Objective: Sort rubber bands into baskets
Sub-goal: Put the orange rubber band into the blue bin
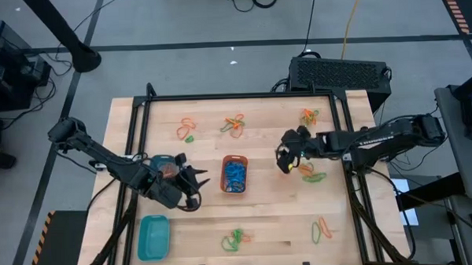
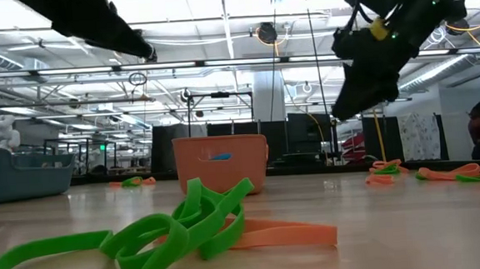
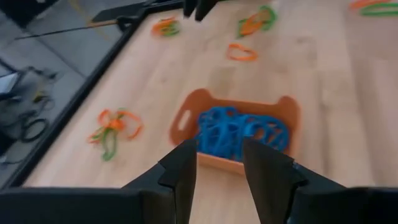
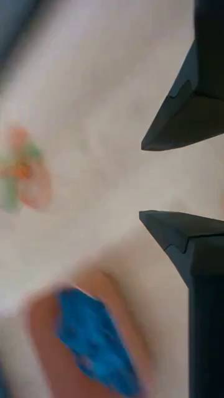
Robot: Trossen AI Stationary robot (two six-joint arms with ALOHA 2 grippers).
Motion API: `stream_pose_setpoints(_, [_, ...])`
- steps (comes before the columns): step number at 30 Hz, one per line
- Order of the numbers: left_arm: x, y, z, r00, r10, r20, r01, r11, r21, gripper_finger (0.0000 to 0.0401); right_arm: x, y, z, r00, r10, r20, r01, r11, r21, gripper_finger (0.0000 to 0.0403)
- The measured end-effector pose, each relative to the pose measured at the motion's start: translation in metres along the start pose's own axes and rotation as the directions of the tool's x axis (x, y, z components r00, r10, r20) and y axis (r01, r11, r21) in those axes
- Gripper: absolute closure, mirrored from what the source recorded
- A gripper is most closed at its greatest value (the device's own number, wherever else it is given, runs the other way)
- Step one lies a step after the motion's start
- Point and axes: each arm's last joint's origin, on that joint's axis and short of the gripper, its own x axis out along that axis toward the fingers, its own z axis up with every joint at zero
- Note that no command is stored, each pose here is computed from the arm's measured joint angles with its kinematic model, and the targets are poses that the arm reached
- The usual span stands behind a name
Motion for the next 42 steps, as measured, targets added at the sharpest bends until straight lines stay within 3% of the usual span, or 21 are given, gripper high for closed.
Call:
stream_pose_setpoints(8, [0.002, -0.006, 0.003, 0.994, -0.107, 0.011, 0.108, 0.994, -0.028, 0.0264, -0.003, 0.014, -0.013, 0.932, 0.288, -0.219, -0.280, 0.958, 0.069, 0.0243])
stream_pose_setpoints(19, [0.024, -0.026, -0.004, 0.993, -0.119, 0.008, 0.119, 0.993, -0.005, 0.0264, -0.023, 0.050, -0.043, 0.870, 0.378, -0.317, -0.371, 0.925, 0.086, 0.0243])
stream_pose_setpoints(30, [0.034, -0.047, 0.007, 0.932, -0.338, 0.130, 0.329, 0.940, 0.088, 0.0264, -0.038, 0.059, -0.067, 0.832, 0.344, -0.434, -0.324, 0.938, 0.122, 0.0243])
stream_pose_setpoints(37, [0.040, -0.052, 0.004, 0.925, -0.360, 0.125, 0.350, 0.932, 0.093, 0.0264, -0.045, 0.064, -0.076, 0.817, 0.344, -0.463, -0.326, 0.938, 0.120, 0.0243])
stream_pose_setpoints(42, [0.040, -0.052, 0.004, 0.924, -0.361, 0.126, 0.351, 0.932, 0.089, 0.0264, -0.055, 0.084, -0.076, 0.777, 0.498, -0.384, -0.484, 0.864, 0.140, 0.0243])
